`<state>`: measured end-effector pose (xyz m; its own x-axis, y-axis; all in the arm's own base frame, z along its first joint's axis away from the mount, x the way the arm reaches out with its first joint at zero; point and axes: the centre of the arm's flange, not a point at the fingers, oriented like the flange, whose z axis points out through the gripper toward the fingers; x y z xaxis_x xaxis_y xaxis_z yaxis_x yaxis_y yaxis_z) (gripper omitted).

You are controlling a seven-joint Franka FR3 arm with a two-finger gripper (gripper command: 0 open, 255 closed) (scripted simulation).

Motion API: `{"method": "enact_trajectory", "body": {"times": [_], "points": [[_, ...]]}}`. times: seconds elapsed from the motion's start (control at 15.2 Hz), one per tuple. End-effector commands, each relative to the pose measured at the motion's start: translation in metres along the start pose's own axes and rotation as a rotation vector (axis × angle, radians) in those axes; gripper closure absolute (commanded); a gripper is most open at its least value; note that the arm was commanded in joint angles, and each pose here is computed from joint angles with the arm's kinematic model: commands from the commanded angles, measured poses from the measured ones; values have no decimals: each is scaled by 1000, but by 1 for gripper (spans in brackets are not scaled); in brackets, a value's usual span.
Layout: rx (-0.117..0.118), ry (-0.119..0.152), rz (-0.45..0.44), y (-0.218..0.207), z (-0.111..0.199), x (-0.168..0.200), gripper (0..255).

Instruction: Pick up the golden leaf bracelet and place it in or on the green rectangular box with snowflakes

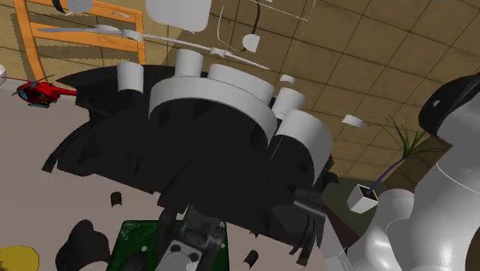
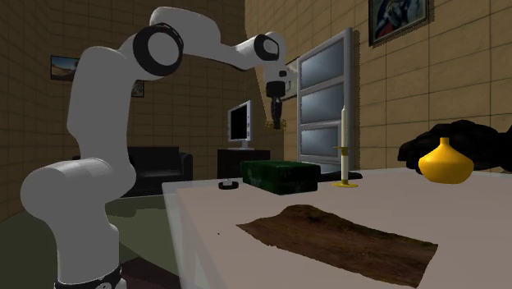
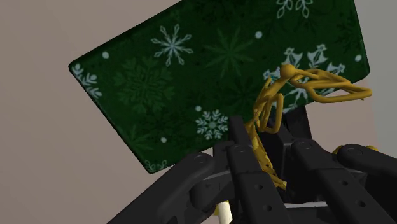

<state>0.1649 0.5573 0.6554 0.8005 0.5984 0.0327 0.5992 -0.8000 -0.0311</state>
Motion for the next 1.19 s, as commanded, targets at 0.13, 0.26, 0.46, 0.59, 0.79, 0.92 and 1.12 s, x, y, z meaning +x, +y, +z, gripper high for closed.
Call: {"method": "enact_trajectory", "body": {"times": [0.13, 0.26, 0.46, 0.59, 0.79, 0.92, 1.12], "points": [[0, 1, 2, -6, 18, 0, 255], [0, 1, 2, -6, 29, -1, 255], [0, 1, 2, -5, 45, -1, 255], [0, 1, 2, -5, 55, -2, 255], [0, 1, 2, -4, 71, -2, 255], [0, 1, 2, -4, 86, -3, 255], [0, 1, 2, -4, 86, -3, 255]]}}
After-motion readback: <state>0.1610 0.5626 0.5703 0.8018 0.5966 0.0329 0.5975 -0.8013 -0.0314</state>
